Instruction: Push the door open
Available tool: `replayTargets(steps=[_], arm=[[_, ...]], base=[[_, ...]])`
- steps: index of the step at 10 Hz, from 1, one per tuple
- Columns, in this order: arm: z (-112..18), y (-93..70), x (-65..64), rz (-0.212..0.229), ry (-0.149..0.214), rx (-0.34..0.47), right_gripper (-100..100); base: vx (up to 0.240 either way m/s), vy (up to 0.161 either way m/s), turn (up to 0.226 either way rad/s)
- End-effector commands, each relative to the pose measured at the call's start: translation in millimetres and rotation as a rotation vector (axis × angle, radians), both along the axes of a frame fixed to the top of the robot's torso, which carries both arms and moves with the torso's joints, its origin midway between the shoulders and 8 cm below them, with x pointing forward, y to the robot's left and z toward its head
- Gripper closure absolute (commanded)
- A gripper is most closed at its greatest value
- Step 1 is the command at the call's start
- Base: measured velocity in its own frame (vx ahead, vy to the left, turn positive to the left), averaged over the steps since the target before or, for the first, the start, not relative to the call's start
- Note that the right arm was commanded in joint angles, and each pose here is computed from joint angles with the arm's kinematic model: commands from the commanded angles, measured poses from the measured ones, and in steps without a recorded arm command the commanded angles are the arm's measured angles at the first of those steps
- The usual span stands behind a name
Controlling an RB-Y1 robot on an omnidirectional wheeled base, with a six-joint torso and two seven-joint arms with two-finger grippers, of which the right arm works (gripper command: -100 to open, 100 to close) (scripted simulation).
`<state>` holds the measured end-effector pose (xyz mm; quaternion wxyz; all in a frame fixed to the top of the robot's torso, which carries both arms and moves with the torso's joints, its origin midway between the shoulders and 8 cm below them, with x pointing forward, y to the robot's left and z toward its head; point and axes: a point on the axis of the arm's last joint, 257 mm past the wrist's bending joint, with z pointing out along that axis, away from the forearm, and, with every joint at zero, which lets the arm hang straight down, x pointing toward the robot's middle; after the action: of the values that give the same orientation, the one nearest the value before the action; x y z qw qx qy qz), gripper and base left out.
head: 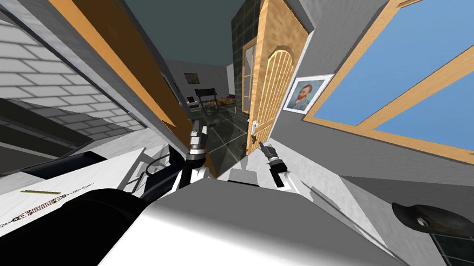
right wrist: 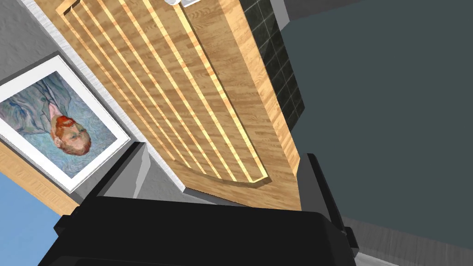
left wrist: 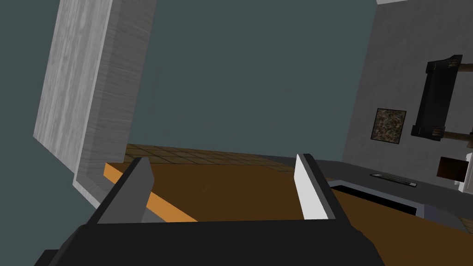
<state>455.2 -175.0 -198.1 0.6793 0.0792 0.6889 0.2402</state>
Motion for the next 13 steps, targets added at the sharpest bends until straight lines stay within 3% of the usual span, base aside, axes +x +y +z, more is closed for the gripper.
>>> replayTargets(steps=[1, 6, 13], arm=[[-8.6, -0.9, 2.1, -0.003, 0.006, -0.061, -100], [-28.9, -3.3, 6.4, -0.011, 0.012, -0.23, -100], [-44.9, -7.6, 10.3, -0.018, -0.002, -0.42, -100]], base=[[0.052, -0.044, 0.04], [0.055, -0.042, 0.036], [0.044, -0.038, 0.031]])
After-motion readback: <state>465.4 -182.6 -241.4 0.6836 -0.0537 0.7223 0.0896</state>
